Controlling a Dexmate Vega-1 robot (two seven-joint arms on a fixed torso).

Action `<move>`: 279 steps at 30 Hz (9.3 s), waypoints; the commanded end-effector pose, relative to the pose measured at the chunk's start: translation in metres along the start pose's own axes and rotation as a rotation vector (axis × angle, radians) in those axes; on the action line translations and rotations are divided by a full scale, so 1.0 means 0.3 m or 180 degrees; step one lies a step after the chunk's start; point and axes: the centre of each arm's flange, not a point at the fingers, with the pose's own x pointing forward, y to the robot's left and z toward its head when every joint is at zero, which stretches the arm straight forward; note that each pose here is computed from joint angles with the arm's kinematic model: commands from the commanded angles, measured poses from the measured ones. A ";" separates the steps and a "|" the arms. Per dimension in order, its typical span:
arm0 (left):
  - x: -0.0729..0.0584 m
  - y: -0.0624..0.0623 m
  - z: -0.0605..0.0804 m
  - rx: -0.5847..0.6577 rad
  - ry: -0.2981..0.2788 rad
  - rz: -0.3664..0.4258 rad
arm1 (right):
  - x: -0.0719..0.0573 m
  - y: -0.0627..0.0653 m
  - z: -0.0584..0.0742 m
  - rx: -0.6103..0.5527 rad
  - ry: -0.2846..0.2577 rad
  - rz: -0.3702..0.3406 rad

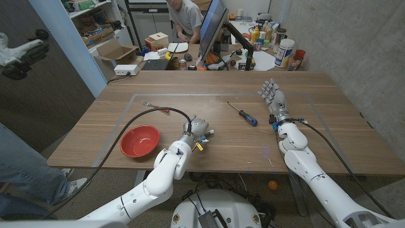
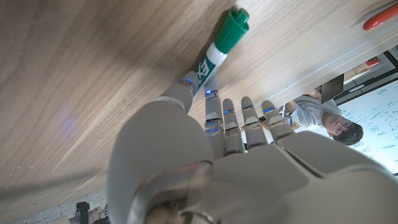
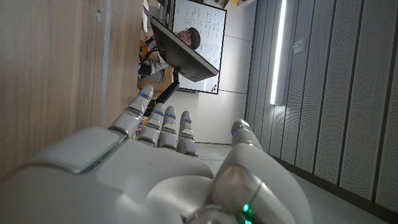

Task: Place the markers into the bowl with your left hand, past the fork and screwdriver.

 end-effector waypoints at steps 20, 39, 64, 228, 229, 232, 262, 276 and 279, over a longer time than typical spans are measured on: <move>0.018 0.056 0.000 -0.0095 -0.0080 0.0216 | 0.016 -0.011 0.027 -0.0090 0.0058 0.0003; -0.056 0.152 -0.039 -0.0207 -0.0273 0.0359 | 0.023 0.002 0.054 -0.0138 0.0005 -0.0034; -0.193 0.208 -0.196 -0.0633 -0.0554 0.0242 | -0.018 0.058 0.094 -0.0248 -0.0050 -0.0100; -0.499 -0.263 -0.684 -0.1458 0.0422 0.1539 | -0.060 0.127 0.066 -0.0574 0.0270 -0.0119; -0.496 -0.265 -0.686 -0.1553 0.0415 0.1510 | -0.061 0.127 0.068 -0.0580 0.0269 -0.0120; -0.494 -0.269 -0.690 -0.1696 0.0418 0.1456 | -0.065 0.125 0.072 -0.0598 0.0269 -0.0126; -0.480 -0.288 -0.712 -0.2086 0.0368 0.1182 | -0.042 0.137 0.066 -0.0589 0.0285 -0.0101; -0.470 -0.253 -0.721 -0.2071 0.0357 0.1244 | -0.029 0.145 0.061 -0.0586 0.0289 -0.0082; -0.460 -0.239 -0.725 -0.2065 0.0353 0.1256 | -0.030 0.145 0.059 -0.0579 0.0290 -0.0086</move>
